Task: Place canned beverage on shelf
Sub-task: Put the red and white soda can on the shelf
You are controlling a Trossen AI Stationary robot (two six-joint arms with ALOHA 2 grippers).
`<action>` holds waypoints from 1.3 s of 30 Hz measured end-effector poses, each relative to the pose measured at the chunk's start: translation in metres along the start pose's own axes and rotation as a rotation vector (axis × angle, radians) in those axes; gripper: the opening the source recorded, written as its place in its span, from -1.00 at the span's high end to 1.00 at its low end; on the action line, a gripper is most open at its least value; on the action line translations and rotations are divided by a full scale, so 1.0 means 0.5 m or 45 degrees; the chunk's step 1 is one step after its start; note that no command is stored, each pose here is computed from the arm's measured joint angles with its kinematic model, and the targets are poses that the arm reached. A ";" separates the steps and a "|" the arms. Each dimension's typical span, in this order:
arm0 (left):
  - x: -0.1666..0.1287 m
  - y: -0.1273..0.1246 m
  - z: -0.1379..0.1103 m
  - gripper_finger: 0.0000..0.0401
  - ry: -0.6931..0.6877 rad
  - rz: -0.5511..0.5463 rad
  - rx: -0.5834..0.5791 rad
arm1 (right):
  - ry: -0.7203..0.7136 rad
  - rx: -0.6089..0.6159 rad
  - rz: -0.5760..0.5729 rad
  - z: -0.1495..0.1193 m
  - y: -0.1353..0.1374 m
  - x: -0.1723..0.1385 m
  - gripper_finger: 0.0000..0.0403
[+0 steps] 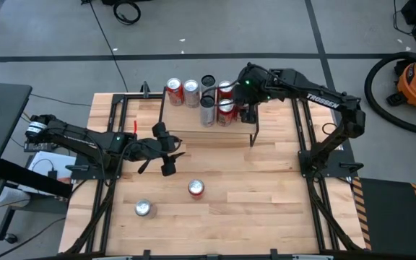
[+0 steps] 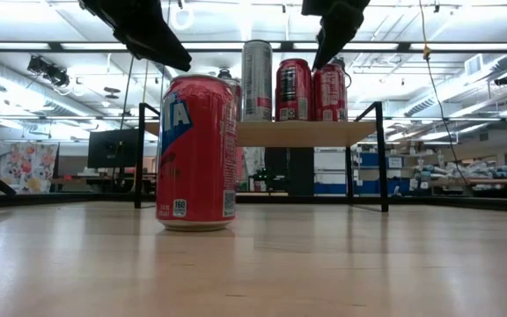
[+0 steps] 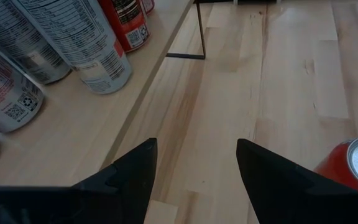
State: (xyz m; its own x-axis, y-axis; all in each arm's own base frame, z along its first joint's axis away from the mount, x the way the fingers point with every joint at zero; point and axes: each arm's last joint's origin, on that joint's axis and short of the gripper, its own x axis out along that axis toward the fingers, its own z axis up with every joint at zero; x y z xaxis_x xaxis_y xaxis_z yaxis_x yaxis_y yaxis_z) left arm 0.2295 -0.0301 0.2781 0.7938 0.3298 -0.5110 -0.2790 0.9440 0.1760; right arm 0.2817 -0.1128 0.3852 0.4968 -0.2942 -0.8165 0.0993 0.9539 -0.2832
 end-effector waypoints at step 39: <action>0.000 0.000 -0.002 -0.15 0.011 0.001 -0.025 | 0.254 -0.148 -0.140 -0.015 0.040 -0.020 -0.73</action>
State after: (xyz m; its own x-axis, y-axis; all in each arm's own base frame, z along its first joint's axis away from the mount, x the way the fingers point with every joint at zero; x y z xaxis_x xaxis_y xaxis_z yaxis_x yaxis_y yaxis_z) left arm 0.2290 -0.0300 0.2774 0.7890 0.3308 -0.5178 -0.2904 0.9434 0.1602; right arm 0.2722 -0.0911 0.3837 0.3077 -0.4125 -0.8574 0.0381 0.9058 -0.4221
